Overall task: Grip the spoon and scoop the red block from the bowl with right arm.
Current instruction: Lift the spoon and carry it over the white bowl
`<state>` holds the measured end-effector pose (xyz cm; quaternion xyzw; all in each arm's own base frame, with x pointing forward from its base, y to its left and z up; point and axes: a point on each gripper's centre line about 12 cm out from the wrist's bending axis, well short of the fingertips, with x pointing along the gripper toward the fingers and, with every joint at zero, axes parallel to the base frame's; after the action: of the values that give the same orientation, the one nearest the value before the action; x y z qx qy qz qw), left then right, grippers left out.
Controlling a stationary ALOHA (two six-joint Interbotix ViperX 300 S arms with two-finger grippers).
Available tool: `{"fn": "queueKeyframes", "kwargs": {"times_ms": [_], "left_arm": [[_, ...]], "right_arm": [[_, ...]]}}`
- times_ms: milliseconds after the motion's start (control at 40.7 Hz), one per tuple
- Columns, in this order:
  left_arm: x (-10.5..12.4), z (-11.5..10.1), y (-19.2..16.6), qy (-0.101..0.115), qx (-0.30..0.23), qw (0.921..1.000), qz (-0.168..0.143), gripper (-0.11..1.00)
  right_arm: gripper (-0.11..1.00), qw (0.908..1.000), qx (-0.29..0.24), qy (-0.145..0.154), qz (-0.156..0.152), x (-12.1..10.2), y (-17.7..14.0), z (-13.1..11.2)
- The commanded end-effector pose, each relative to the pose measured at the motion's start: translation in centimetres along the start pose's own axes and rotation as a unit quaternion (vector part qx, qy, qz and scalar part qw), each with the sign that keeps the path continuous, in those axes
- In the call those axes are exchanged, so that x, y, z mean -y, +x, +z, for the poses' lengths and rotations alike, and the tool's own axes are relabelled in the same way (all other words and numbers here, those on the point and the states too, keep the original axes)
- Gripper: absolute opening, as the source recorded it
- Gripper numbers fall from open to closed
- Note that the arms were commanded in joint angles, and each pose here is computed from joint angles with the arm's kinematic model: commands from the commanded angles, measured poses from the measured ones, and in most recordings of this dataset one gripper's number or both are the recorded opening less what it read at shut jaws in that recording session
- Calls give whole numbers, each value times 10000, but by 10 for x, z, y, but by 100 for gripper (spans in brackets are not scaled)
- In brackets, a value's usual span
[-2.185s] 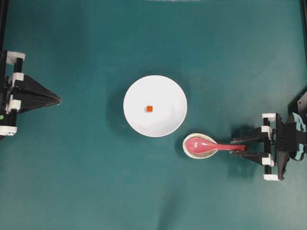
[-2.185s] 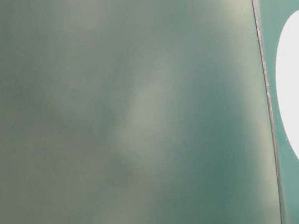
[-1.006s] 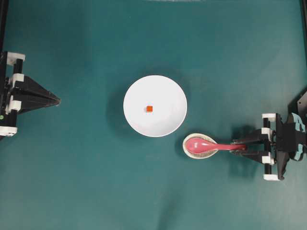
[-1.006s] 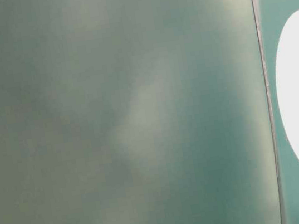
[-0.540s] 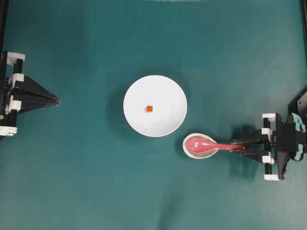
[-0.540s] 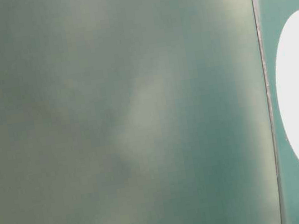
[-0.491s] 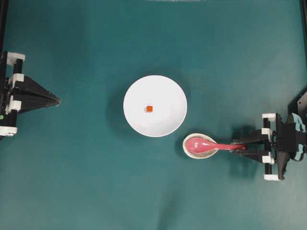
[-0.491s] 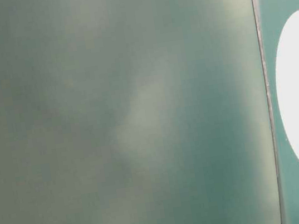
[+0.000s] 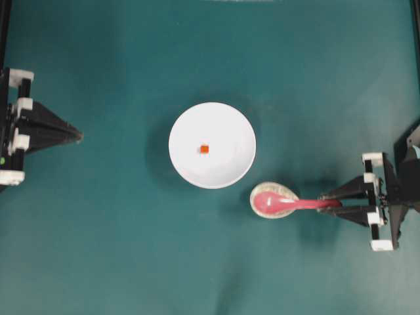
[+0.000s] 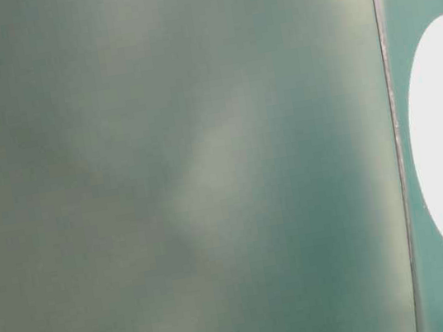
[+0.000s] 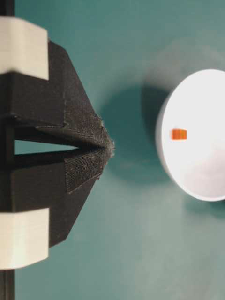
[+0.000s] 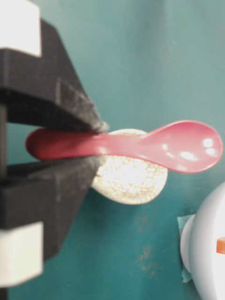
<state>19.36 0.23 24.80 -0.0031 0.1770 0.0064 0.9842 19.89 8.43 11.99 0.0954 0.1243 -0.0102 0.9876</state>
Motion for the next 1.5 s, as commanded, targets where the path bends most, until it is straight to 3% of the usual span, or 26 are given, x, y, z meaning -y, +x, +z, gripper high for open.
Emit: {"fn": "queueKeyframes", "kwargs": {"times_ms": [0,319,565,835,1473], "left_arm": [[0,12,0,5,138,9999,8,0],[0,12,0,5,130,9999,8,0],[0,12,0,5,138,9999,8,0],[-1,12,0,10,146,9999,15,0],[0,12,0,5,138,9999,8,0]], "right_arm": [[25,9998,66,177,76,-4,1,14],[25,9994,-3,296,175,3,-1,56],[25,9995,-49,264,152,17,-1,93],[25,9986,-236,460,98,36,1,131],[25,9973,-229,681,-127,59,6,176]]}}
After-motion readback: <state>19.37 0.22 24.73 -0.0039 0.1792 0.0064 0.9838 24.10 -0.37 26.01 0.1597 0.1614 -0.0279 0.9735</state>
